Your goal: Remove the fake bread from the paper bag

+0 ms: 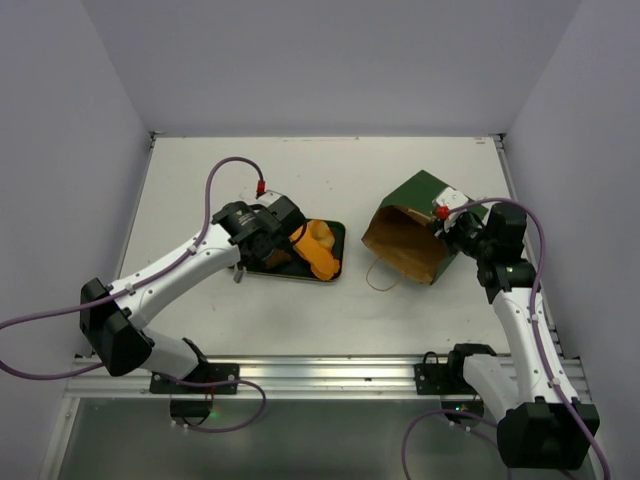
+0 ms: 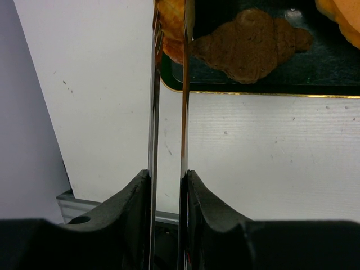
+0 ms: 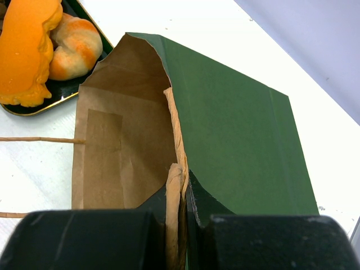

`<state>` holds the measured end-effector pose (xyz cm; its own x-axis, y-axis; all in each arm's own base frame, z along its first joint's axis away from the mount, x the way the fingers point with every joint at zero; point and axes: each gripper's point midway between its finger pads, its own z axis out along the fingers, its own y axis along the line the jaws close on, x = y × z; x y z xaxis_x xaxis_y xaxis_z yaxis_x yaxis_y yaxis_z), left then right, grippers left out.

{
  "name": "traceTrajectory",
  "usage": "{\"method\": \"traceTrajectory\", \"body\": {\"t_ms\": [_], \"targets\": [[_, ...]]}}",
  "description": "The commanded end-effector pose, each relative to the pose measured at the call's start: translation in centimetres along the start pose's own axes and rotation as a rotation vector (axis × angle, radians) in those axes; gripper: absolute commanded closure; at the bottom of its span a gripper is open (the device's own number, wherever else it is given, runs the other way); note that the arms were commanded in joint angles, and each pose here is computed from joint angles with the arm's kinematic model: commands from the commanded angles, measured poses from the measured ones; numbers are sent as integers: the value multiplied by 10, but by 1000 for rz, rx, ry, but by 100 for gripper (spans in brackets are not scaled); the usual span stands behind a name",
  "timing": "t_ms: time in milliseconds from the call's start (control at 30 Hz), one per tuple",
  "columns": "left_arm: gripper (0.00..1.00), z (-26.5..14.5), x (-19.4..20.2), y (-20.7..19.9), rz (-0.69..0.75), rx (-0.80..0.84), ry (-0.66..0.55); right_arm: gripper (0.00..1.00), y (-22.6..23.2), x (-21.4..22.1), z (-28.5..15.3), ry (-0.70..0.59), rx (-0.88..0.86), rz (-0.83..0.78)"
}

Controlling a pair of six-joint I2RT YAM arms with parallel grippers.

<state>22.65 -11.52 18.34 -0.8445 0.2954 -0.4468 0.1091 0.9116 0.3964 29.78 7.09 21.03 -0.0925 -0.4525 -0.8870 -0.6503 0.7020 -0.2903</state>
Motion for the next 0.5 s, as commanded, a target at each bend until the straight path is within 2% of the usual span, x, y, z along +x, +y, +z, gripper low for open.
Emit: {"method": "traceTrajectory", "body": {"t_ms": [0,267,467], "targets": [[67,-3,-2,9,-14,-42,-26,100,-4,-3,1,-17,15,-11],[77,-1,0,15,-5,-75,-34,100,-4,-3,1,-19,14,-10],[78,3,1,14,8,-88,-24,100,-4,-3,2,-17,15,-9]]}}
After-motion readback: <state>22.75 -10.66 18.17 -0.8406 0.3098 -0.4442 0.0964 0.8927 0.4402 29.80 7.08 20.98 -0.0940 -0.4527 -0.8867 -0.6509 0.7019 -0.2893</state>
